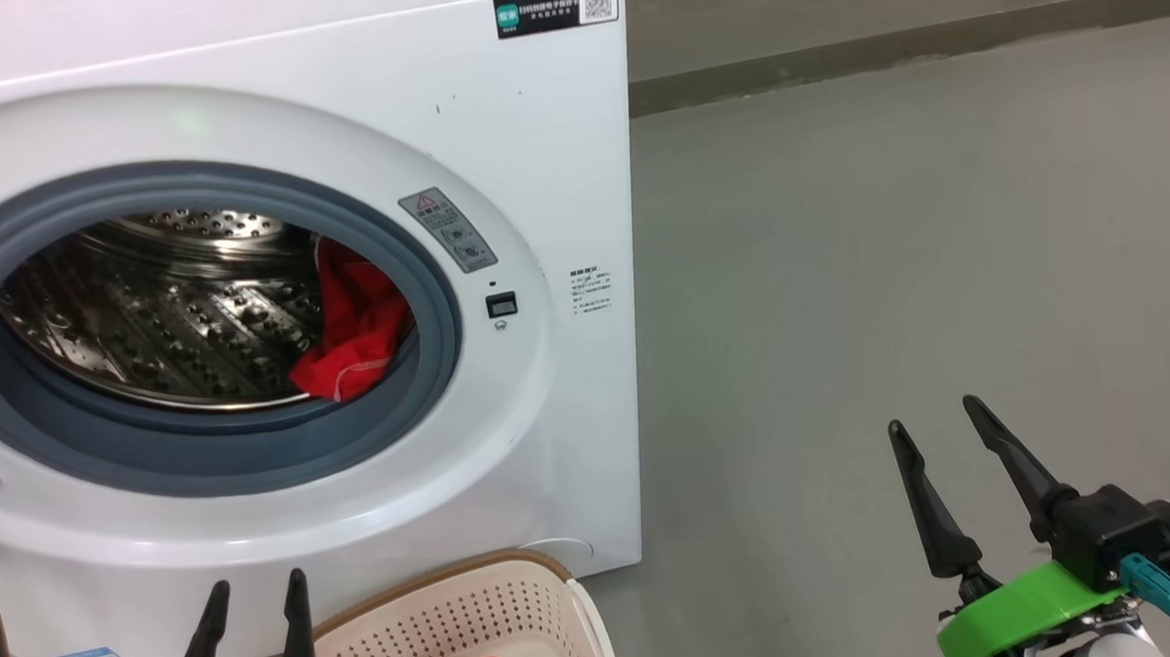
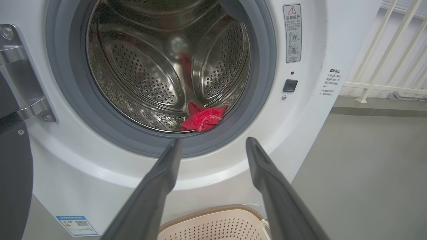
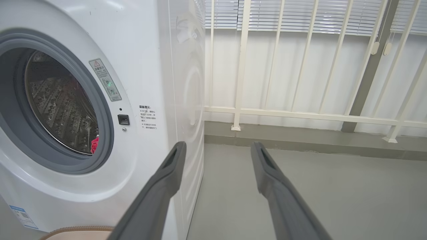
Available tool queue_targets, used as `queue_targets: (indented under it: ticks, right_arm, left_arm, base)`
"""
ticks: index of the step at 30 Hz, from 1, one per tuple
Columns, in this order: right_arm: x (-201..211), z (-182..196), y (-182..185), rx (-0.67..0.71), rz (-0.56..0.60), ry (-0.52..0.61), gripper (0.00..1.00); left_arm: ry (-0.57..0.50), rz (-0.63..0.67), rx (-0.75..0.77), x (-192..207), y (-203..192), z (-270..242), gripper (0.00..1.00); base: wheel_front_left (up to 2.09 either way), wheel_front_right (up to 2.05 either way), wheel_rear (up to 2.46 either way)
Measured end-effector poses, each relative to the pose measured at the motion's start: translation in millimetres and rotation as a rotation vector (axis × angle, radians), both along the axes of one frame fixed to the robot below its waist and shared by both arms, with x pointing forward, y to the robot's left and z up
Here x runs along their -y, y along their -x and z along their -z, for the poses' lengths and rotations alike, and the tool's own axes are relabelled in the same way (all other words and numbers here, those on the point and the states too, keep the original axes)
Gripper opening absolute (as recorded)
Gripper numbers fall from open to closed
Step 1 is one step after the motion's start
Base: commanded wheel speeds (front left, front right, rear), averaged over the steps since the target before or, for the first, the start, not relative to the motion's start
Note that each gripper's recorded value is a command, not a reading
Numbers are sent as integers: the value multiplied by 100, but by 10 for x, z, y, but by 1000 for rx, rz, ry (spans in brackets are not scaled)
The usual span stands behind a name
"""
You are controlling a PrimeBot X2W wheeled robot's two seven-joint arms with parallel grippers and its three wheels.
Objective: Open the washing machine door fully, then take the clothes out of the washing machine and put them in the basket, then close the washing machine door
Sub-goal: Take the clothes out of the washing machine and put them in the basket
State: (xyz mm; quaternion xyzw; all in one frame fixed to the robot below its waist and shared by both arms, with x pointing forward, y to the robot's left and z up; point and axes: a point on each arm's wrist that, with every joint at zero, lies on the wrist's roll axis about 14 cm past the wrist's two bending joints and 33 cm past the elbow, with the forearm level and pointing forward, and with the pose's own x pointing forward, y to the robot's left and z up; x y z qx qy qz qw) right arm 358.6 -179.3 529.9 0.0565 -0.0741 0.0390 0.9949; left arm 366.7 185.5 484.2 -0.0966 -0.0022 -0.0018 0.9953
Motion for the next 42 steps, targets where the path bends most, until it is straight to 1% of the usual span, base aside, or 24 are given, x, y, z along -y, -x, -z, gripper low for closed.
queue_targets:
  ticks: [8,14,42]
  right_arm:
    - [52,-18,54,7,13,3,100]
    - [59,-35,71,13,15,3,100]
    - [56,68,133,-17,16,1,100]
  left_arm:
    - [-7,-24,23,-44,58,-72,100]
    - [-10,-38,14,-71,107,-42,100]
    - [-7,-44,23,-23,77,-76,100]
  base:
    - [0,0,0]
    - [0,0,0]
    - [0,0,0]
